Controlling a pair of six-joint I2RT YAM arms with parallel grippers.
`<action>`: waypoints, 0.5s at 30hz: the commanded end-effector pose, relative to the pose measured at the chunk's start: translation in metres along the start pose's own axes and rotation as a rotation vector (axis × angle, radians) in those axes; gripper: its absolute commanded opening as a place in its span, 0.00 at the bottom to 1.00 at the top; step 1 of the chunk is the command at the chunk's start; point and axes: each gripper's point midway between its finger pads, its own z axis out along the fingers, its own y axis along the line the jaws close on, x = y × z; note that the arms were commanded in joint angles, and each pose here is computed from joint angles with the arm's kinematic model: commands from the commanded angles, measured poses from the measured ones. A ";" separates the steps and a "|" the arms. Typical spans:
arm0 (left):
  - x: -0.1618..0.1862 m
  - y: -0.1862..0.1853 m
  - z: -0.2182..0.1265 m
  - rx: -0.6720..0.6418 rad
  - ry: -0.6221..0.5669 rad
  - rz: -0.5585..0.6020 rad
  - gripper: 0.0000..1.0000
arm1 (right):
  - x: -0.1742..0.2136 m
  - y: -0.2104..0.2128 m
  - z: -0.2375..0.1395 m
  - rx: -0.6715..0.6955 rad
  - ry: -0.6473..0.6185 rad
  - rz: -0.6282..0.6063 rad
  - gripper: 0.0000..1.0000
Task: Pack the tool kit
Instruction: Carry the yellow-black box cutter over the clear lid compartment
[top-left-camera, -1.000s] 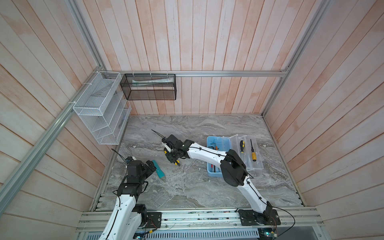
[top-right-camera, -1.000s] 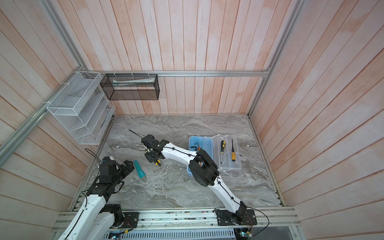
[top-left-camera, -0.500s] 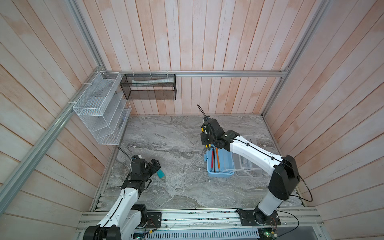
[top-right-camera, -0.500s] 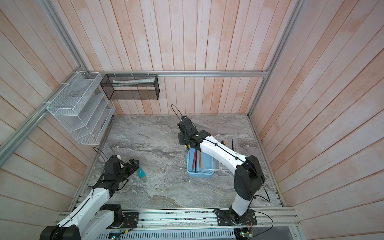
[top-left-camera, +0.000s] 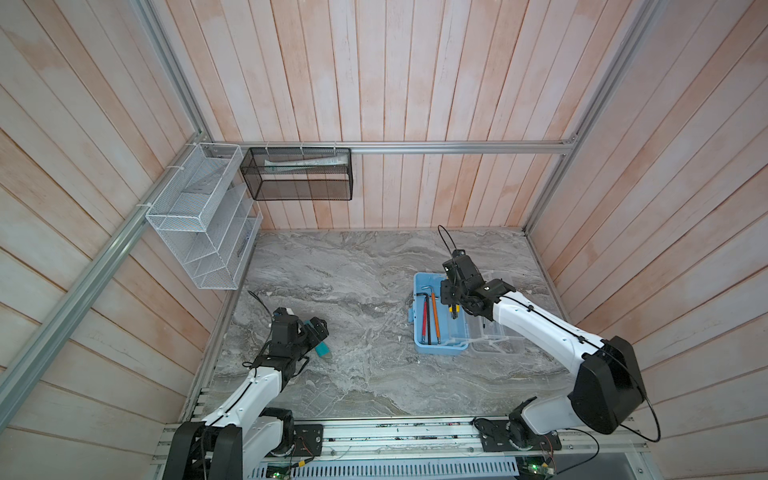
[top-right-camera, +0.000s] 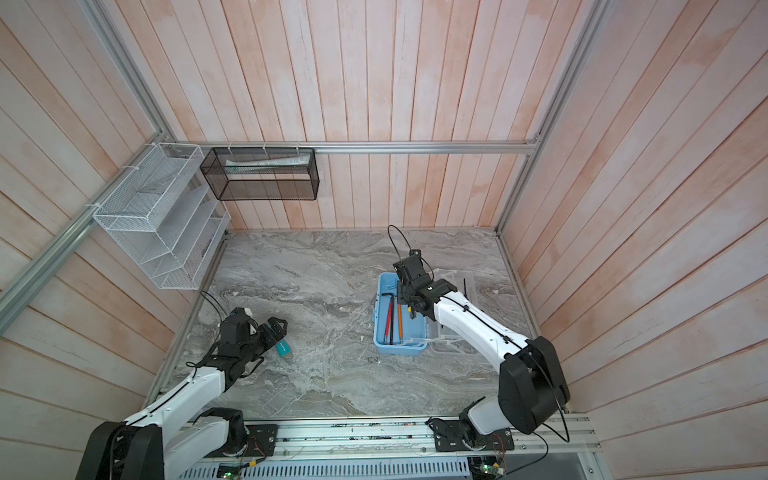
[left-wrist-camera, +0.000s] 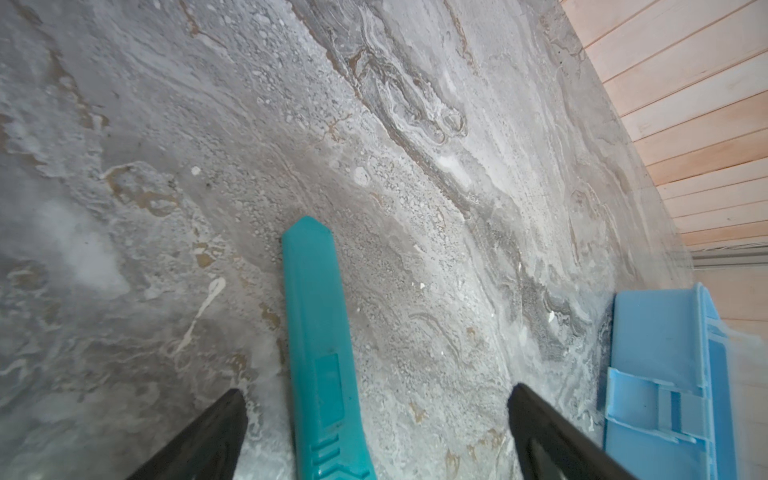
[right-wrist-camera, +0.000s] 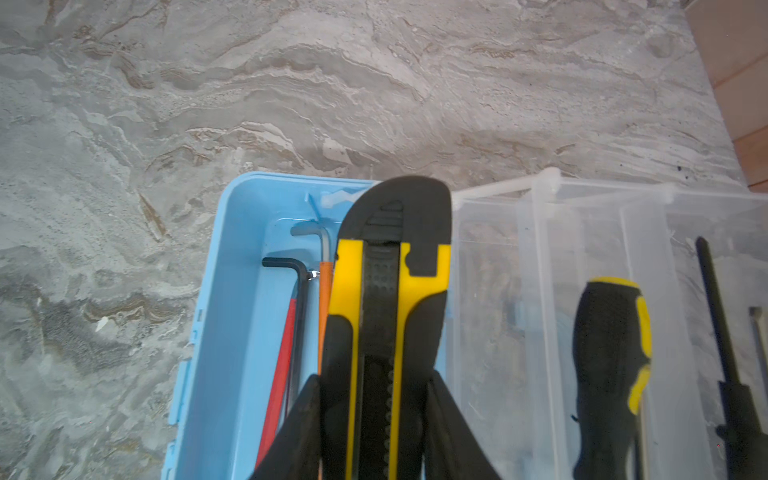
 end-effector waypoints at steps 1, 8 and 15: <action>-0.006 -0.012 0.003 0.034 -0.011 0.001 1.00 | 0.013 -0.009 0.004 0.015 0.024 0.017 0.02; 0.000 -0.018 0.008 0.049 0.012 0.009 1.00 | 0.032 -0.008 0.019 0.020 0.092 0.007 0.15; 0.008 -0.024 0.012 0.057 0.027 0.018 1.00 | 0.034 -0.005 0.024 0.022 0.117 -0.015 0.38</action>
